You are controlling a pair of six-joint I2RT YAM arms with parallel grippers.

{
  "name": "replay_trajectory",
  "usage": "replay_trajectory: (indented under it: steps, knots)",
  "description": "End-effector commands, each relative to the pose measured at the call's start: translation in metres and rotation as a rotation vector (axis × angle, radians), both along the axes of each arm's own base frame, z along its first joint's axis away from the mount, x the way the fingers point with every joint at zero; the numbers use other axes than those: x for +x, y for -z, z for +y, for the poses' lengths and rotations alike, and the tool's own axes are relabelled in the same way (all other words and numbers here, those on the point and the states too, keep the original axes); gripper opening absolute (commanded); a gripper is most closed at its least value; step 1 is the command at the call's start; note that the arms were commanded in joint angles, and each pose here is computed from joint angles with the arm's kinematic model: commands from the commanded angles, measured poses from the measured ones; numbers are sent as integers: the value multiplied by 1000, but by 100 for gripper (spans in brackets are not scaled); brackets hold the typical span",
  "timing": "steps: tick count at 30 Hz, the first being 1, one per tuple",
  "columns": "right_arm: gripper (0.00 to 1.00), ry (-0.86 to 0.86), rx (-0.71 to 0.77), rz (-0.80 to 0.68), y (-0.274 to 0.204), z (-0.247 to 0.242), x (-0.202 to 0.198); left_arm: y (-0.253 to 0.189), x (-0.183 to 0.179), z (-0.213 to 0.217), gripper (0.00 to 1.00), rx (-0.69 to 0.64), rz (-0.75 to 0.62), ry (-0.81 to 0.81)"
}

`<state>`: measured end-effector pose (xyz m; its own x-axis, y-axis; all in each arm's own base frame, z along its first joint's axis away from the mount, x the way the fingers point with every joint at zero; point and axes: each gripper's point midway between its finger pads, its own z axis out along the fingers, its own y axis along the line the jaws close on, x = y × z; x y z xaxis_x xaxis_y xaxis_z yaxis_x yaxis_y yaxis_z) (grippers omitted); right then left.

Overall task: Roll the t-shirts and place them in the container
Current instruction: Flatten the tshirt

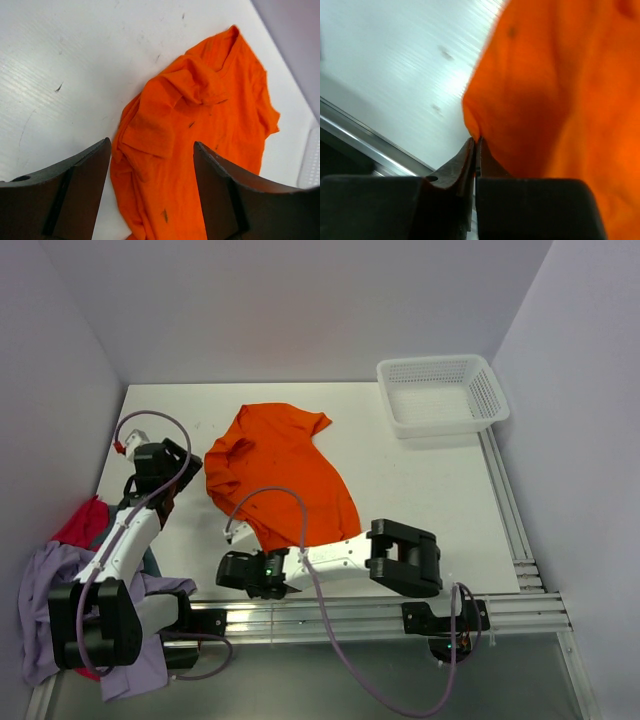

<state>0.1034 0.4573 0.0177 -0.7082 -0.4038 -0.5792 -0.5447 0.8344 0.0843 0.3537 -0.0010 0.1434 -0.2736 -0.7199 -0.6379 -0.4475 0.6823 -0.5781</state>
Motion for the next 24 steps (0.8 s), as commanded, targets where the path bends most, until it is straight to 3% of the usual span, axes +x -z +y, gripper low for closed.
replay_trajectory:
  steps: [1,7,15,19,24]
  knots:
    - [0,51,-48,-38,-8,-47,6,-4,11,-5,72,33,7,34]
    - [0,137,-17,-122,-32,-111,19,20,15,-38,71,17,97,155]
    - [0,346,12,-98,-27,-210,54,44,16,-49,69,15,167,207]
    - [0,382,90,-123,-41,-229,63,52,14,-58,67,1,177,247]
    - [0,387,69,-137,-35,-236,66,62,6,-72,62,0,198,293]
